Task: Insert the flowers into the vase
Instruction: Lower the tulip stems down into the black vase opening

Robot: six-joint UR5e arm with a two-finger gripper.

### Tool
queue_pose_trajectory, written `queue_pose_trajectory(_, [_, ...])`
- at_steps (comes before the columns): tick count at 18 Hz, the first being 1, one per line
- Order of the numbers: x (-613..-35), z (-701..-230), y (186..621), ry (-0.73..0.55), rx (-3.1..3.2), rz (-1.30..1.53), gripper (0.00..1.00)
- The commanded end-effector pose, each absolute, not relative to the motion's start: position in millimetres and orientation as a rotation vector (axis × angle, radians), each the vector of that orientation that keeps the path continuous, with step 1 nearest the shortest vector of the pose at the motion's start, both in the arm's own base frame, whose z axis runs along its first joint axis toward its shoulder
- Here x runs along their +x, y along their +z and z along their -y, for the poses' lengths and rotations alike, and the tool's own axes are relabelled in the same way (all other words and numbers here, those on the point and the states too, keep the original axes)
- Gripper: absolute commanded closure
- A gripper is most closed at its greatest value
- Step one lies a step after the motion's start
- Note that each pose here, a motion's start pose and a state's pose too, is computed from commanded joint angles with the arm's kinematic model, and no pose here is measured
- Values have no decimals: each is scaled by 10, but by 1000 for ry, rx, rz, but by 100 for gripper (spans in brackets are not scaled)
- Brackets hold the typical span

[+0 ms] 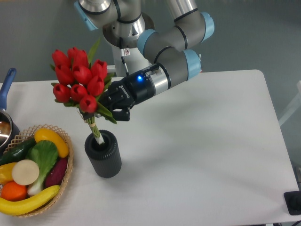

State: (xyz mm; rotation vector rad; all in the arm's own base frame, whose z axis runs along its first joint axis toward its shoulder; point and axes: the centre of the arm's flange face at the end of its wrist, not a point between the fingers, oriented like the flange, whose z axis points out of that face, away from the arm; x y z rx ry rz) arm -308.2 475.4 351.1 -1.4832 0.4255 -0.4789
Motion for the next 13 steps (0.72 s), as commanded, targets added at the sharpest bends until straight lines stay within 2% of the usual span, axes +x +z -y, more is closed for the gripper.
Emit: queue_pose_trajectory(13, [-3208, -4827, 2817, -558, -1552, -340, 85])
